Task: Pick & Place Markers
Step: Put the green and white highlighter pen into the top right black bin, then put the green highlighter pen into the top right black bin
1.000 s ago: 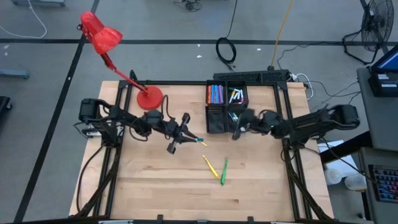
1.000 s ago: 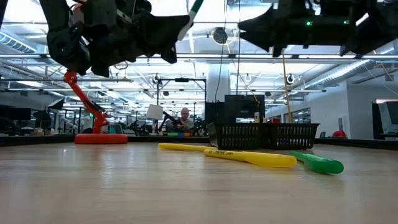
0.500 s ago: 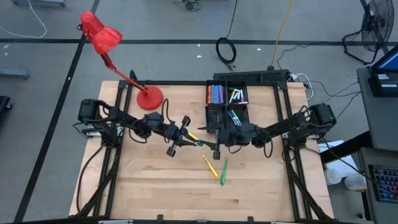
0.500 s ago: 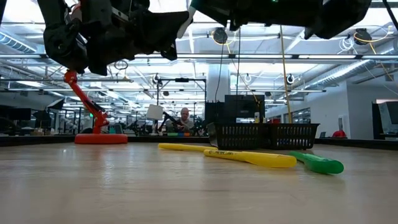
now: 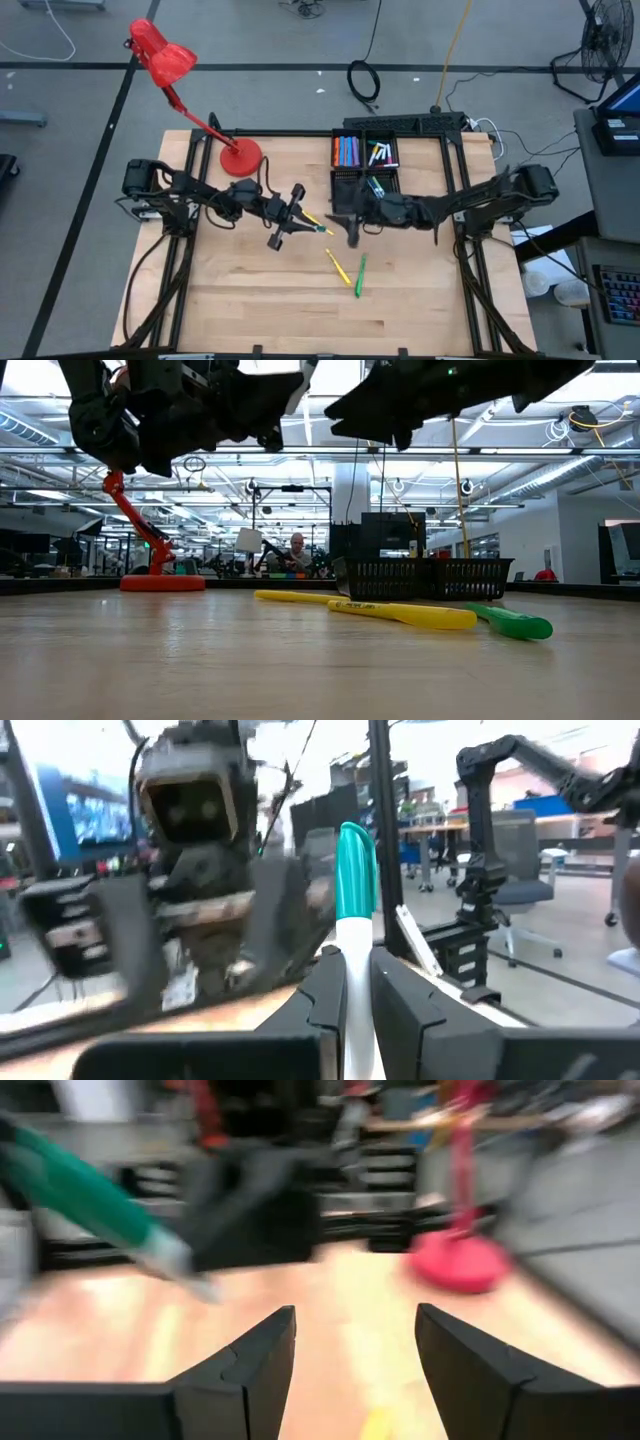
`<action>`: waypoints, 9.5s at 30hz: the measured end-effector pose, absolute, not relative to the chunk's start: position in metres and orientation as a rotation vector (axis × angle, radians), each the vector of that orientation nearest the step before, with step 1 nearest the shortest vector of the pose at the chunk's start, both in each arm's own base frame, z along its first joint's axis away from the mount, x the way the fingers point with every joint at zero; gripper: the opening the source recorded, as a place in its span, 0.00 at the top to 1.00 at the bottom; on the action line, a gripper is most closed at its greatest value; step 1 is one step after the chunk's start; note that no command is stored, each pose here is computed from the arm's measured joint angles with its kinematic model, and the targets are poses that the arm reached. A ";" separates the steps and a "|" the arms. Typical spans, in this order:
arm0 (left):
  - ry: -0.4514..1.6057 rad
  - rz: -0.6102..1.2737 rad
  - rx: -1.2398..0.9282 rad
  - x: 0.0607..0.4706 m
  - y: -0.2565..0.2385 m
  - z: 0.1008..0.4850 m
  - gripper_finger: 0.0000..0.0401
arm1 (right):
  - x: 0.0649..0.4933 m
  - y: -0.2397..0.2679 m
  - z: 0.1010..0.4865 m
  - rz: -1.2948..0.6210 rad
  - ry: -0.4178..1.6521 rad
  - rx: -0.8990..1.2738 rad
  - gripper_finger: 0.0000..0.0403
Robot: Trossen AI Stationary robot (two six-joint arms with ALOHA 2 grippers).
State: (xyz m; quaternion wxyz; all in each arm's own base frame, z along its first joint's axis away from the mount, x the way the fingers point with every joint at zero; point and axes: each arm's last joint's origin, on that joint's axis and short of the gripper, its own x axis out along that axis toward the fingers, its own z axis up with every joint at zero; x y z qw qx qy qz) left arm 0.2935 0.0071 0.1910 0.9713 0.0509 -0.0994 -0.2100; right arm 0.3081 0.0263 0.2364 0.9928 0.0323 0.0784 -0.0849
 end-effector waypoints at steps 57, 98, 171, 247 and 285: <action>-0.078 -0.367 0.014 0.296 0.012 0.181 0.94 | 0.289 -0.020 0.212 -0.549 0.258 -0.174 0.91; -0.054 -0.284 0.033 0.297 0.013 0.178 0.94 | 0.198 -0.087 0.140 -1.020 0.164 0.088 0.41; 0.146 0.137 0.325 0.294 0.047 0.161 0.94 | 0.243 -0.109 0.133 -0.687 1.540 0.342 0.92; 0.150 0.138 0.298 0.294 0.047 0.161 0.94 | 0.236 -0.104 0.136 -0.718 1.556 0.537 0.70; 0.157 0.136 0.299 0.294 0.047 0.160 0.94 | 0.249 -0.107 0.182 -0.640 1.400 0.448 0.98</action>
